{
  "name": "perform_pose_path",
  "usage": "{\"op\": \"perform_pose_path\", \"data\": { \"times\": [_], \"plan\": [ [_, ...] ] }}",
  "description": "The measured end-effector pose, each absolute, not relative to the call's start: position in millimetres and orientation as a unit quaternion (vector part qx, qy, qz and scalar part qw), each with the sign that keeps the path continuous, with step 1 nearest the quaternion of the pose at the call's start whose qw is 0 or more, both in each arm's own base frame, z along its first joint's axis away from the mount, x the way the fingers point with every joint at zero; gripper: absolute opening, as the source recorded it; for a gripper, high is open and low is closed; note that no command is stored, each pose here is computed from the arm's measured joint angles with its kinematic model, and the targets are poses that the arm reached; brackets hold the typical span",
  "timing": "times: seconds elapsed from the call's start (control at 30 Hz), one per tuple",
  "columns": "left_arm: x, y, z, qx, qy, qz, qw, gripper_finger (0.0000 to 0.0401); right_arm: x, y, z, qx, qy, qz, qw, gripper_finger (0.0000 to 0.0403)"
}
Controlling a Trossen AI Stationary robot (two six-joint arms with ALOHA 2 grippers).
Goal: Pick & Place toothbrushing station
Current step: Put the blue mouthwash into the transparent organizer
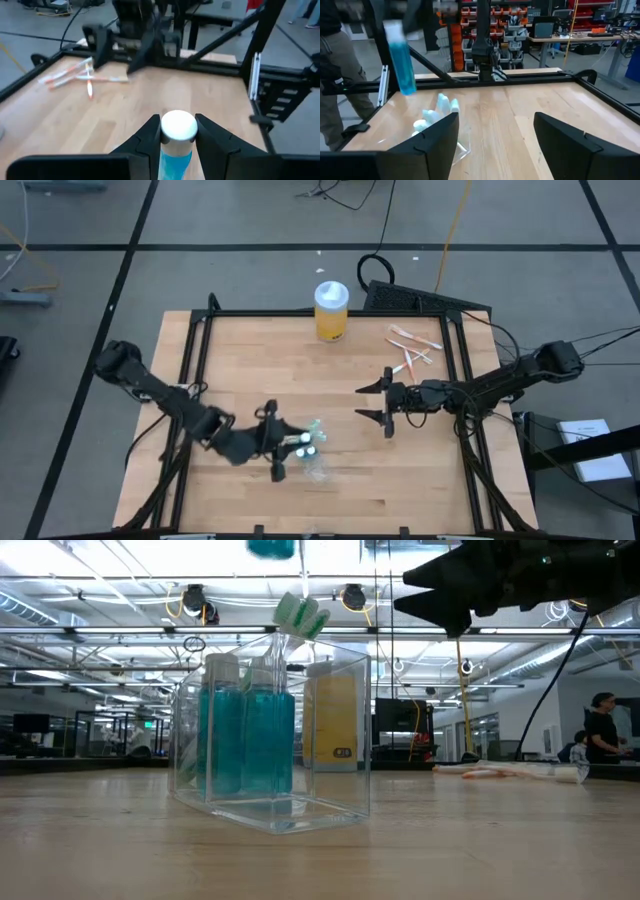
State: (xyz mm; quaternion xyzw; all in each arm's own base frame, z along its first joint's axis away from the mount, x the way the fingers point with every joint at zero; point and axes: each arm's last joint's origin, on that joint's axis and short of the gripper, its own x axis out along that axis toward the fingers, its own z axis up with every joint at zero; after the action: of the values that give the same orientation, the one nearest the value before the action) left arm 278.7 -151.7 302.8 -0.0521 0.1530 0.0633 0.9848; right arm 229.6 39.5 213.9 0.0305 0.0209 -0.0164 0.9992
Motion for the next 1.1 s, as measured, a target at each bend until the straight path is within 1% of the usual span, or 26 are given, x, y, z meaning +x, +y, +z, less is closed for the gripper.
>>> {"op": "perform_pose_path", "data": {
  "times": [0.2,0.4,0.67,1.1],
  "plan": [
    [259.8,-169.6,269.5,-0.064,0.147,0.109,0.981,0.0098,228.6,40.8,215.2,0.031,0.018,-0.013,0.999,0.0253],
    [247.5,-171.3,244.6,-0.068,0.138,0.138,0.978,0.0098,228.6,40.8,215.3,0.030,0.018,-0.013,0.999,0.0254],
    [244.0,-162.9,223.4,-0.083,0.139,0.135,0.977,0.0098,228.6,40.8,215.2,0.030,0.018,-0.013,0.999,0.0254],
    [258.2,-156.7,210.8,-0.088,0.167,0.097,0.977,0.0098,228.6,40.8,215.3,0.030,0.018,-0.013,0.999,0.0254]
  ]
}}
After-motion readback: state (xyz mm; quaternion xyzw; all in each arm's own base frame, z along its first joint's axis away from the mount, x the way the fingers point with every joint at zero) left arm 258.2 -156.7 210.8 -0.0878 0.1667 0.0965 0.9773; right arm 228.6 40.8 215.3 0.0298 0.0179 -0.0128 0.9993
